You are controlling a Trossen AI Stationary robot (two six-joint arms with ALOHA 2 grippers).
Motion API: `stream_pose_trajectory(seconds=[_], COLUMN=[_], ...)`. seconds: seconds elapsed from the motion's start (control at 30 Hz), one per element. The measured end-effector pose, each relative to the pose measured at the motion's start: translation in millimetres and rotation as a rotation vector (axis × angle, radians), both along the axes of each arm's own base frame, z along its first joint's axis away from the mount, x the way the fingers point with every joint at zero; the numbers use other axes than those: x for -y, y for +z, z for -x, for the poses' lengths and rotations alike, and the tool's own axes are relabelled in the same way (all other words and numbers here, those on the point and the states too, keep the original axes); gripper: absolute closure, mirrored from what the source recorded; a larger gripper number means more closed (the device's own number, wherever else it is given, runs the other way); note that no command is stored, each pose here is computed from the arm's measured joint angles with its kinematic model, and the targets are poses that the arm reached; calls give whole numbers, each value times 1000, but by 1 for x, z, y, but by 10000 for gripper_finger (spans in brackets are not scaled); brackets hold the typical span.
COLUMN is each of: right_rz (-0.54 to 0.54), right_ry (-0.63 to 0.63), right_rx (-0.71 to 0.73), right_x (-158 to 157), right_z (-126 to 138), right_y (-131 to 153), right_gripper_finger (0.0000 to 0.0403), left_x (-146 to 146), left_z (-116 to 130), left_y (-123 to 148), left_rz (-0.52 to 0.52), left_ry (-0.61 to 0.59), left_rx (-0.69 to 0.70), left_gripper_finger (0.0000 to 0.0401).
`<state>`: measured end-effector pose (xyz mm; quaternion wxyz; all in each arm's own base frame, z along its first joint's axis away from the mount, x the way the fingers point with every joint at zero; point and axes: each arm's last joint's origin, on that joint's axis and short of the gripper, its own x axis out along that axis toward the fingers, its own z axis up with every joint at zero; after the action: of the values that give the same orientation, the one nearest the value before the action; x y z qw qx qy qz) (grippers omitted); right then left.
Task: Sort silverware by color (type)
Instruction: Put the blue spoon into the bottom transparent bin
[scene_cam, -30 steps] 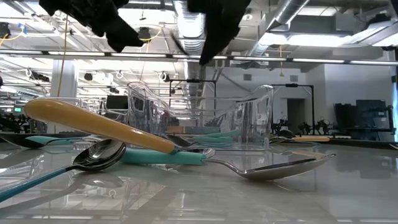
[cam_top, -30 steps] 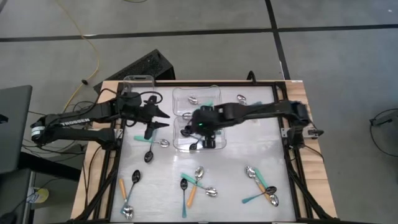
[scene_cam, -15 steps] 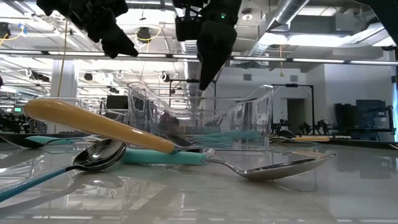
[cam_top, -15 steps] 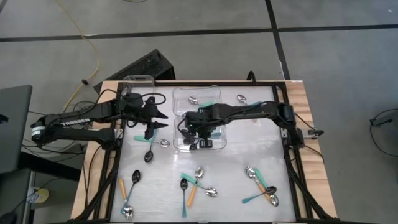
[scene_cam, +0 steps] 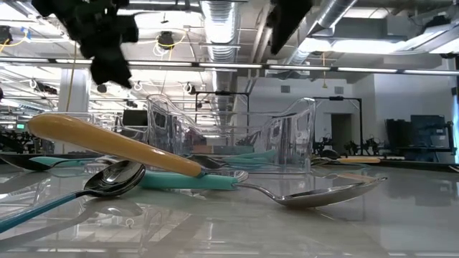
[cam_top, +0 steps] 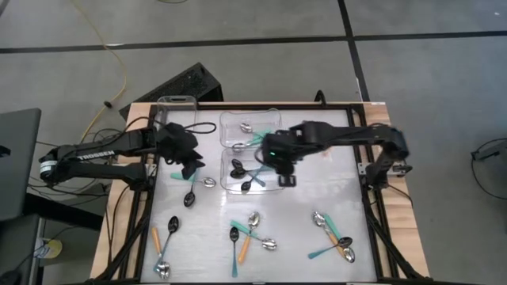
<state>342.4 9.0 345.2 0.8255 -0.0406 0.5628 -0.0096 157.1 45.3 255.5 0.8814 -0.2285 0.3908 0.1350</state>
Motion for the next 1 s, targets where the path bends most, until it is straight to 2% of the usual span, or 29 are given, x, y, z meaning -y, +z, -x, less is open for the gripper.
stream_pose_trajectory(seconds=[0.13,0.23,0.4,0.57,0.83,1.0], right_rz=[-5,-18,-35,-37,-57,-51], right_ry=[34,40,55,44,7,20], right_rx=[86,169,246,235,222,222], right_x=[-11,-16,-22,-21,-22,-22], right_z=[28,44,68,83,89,89], right_y=[7,4,-20,-44,-50,-50], right_gripper_finger=[242,244,245,245,245,245], left_x=[1,3,4,2,1,6], left_z=[7,8,7,2,-10,-14], left_y=[-10,-24,-52,-68,-80,-85], left_rz=[37,82,161,155,136,69], left_ry=[140,224,328,408,451,435], left_rx=[-128,-176,-272,-321,-368,-409], left_gripper_finger=[242,242,242,242,242,242])
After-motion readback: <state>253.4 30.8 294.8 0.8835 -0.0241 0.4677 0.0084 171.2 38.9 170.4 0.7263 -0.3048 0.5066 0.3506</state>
